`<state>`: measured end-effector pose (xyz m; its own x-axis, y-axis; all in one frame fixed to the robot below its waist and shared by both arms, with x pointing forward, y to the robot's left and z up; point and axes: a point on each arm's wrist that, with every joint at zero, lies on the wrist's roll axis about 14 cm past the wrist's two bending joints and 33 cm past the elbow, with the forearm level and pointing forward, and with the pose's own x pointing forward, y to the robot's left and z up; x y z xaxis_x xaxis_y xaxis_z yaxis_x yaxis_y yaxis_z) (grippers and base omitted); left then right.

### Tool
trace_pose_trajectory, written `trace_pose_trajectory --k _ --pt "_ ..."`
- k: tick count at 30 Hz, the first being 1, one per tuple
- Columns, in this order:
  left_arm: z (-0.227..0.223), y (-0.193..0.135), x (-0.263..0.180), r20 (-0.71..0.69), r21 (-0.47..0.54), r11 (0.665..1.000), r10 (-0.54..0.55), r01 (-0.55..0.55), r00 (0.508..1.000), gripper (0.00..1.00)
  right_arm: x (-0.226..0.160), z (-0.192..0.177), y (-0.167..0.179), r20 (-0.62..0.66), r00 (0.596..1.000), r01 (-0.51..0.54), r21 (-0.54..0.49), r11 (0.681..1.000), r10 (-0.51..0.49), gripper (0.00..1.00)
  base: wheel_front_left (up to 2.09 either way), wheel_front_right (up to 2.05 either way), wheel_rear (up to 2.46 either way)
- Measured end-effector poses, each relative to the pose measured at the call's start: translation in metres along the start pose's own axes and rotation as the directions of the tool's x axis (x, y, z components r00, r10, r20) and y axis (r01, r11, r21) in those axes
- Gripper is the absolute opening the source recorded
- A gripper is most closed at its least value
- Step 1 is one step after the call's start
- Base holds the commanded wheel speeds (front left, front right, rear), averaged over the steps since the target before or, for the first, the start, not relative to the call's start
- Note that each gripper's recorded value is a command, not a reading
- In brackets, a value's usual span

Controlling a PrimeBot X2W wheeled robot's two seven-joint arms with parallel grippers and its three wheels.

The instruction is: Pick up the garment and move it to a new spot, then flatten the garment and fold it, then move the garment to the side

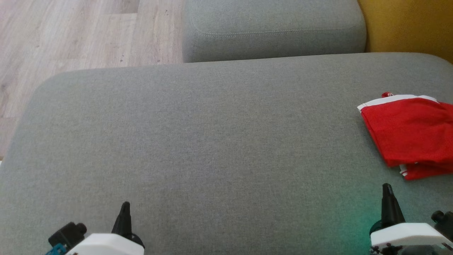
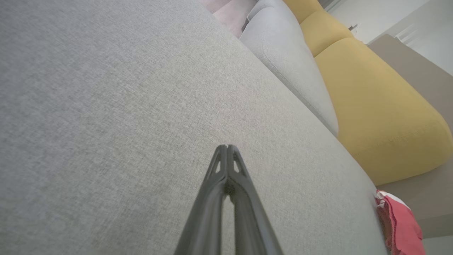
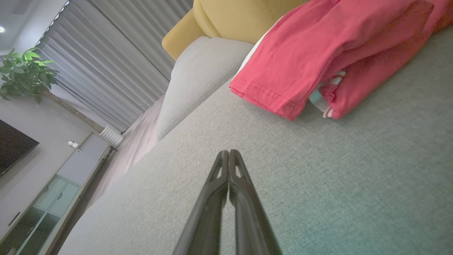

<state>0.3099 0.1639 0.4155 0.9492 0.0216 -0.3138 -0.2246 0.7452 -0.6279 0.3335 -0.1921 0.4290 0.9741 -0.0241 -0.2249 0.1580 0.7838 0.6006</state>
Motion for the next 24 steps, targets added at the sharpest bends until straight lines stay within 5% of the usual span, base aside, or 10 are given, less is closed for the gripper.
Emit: trace_pose_trajectory --k 24 --pt "0.017 -0.010 0.016 0.004 -0.277 0.960 -0.044 0.044 0.999 0.00 0.009 0.012 0.001 0.015 1.000 0.003 0.297 0.955 -0.008 0.00 0.00 0.00 0.00"
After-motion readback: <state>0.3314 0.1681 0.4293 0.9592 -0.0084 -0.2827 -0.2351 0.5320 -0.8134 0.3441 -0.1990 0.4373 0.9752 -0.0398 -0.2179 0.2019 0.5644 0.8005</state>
